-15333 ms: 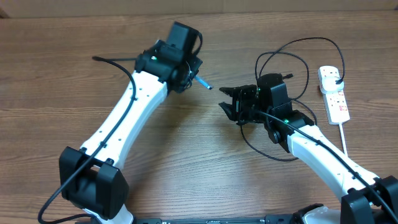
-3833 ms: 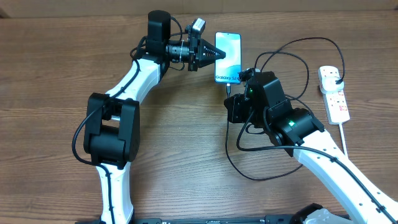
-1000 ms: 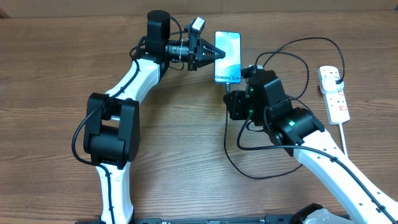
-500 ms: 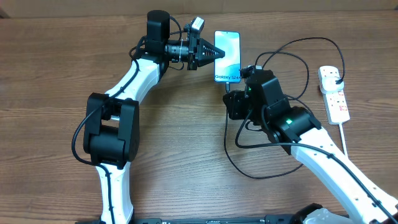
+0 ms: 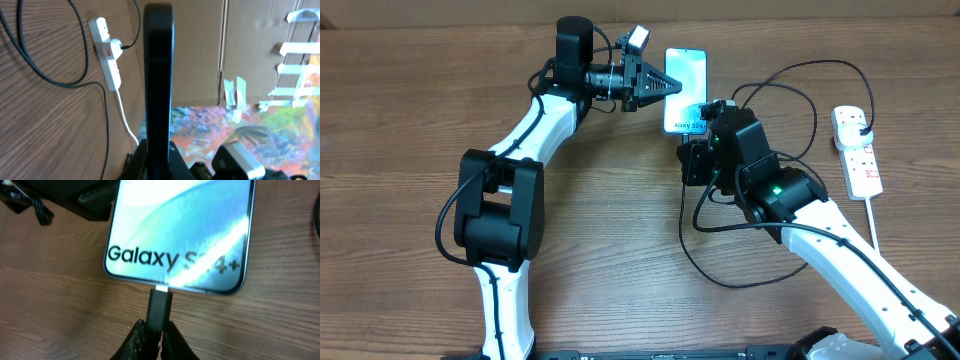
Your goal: Plug charger to phone and switch on socket
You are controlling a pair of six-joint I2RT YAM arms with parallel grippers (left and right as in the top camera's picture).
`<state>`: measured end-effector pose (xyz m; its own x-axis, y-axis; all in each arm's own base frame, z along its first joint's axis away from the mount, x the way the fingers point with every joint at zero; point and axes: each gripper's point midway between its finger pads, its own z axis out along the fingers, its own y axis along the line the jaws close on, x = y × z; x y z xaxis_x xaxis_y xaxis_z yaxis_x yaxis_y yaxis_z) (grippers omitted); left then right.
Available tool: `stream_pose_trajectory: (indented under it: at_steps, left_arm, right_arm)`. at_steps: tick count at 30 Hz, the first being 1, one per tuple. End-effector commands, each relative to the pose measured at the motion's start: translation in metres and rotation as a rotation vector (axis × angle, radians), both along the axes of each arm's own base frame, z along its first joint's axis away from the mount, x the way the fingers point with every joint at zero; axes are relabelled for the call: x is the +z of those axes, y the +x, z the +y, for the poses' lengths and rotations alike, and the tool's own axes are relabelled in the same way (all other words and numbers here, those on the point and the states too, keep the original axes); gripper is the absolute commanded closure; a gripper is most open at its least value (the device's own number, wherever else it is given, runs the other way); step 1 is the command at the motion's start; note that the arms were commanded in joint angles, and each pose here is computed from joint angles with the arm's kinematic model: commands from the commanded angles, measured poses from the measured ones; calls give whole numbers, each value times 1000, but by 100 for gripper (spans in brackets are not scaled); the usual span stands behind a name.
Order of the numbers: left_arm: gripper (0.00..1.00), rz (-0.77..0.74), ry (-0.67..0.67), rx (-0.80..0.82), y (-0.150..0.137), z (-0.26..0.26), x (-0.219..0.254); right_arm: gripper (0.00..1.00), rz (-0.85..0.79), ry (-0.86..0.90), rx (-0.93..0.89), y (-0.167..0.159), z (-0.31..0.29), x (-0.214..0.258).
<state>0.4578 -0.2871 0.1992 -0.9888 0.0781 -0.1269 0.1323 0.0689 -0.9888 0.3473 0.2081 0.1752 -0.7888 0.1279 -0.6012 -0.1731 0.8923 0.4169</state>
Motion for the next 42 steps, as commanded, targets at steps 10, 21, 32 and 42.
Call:
stream_pose_trajectory:
  at_steps: [10, 21, 32, 42]
  left_arm:
    - [96, -114, -82, -170, -30, -9, 20]
    - [96, -133, -112, -274, -58, -31, 20]
    - [96, -104, -20, -145, -40, -47, 6]
    - [96, -253, 59, -140, -57, -87, -17]
  right_arm:
    - [96, -114, 21, -3, 19, 5, 21]
    - [95, -197, 44, -37, 36, 0, 47]
    - [40, -171, 40, -30, -4, -19, 86]
    - [19, -434, -23, -311, -69, -115, 181]
